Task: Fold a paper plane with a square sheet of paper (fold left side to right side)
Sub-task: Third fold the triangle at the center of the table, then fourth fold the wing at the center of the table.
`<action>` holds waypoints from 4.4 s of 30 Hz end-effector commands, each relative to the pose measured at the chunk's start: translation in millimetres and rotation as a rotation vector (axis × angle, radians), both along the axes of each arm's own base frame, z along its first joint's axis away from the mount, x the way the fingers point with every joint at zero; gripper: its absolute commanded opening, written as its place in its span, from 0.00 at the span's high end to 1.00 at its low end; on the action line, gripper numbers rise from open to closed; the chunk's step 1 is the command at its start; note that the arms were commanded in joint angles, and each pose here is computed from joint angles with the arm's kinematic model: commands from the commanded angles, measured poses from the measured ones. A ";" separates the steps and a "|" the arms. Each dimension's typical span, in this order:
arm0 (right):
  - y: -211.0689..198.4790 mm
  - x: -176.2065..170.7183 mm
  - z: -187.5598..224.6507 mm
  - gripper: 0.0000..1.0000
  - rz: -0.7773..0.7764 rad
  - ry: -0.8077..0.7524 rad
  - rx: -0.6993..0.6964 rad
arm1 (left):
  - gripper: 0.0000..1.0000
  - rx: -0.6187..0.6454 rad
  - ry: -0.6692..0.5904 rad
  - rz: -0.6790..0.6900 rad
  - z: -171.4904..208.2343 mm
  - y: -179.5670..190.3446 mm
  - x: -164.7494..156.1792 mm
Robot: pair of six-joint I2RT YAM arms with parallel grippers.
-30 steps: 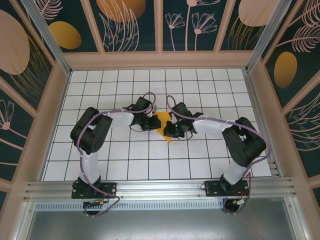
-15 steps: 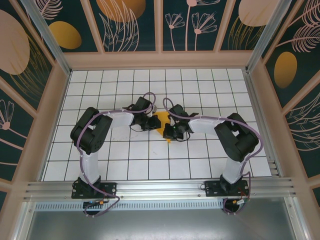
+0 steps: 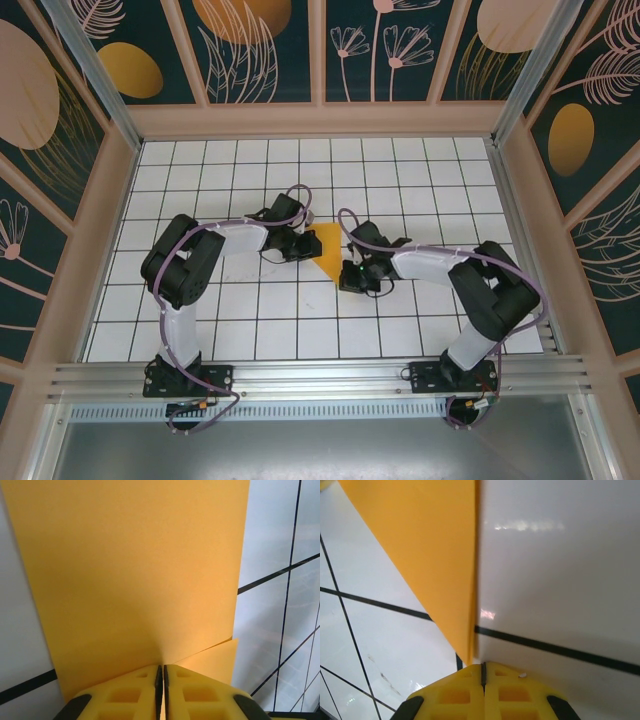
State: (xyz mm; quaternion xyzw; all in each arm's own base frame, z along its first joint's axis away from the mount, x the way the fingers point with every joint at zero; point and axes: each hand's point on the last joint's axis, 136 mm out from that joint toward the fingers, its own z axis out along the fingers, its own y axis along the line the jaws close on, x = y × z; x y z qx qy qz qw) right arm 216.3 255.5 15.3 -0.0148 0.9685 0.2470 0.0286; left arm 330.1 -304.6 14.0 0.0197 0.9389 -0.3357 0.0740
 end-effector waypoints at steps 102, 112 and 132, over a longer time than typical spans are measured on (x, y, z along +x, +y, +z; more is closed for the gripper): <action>-12.2 111.9 70.2 0.71 0.026 -0.473 -0.034 | 0.75 -0.116 0.011 0.089 41.4 8.5 9.5; 35.8 60.8 76.9 0.58 0.122 -0.638 -0.059 | 0.78 -0.139 0.006 0.088 51.7 2.8 8.7; 46.2 57.9 28.3 0.56 0.169 -0.632 -0.223 | 0.77 -0.135 0.009 0.087 56.8 -1.7 10.6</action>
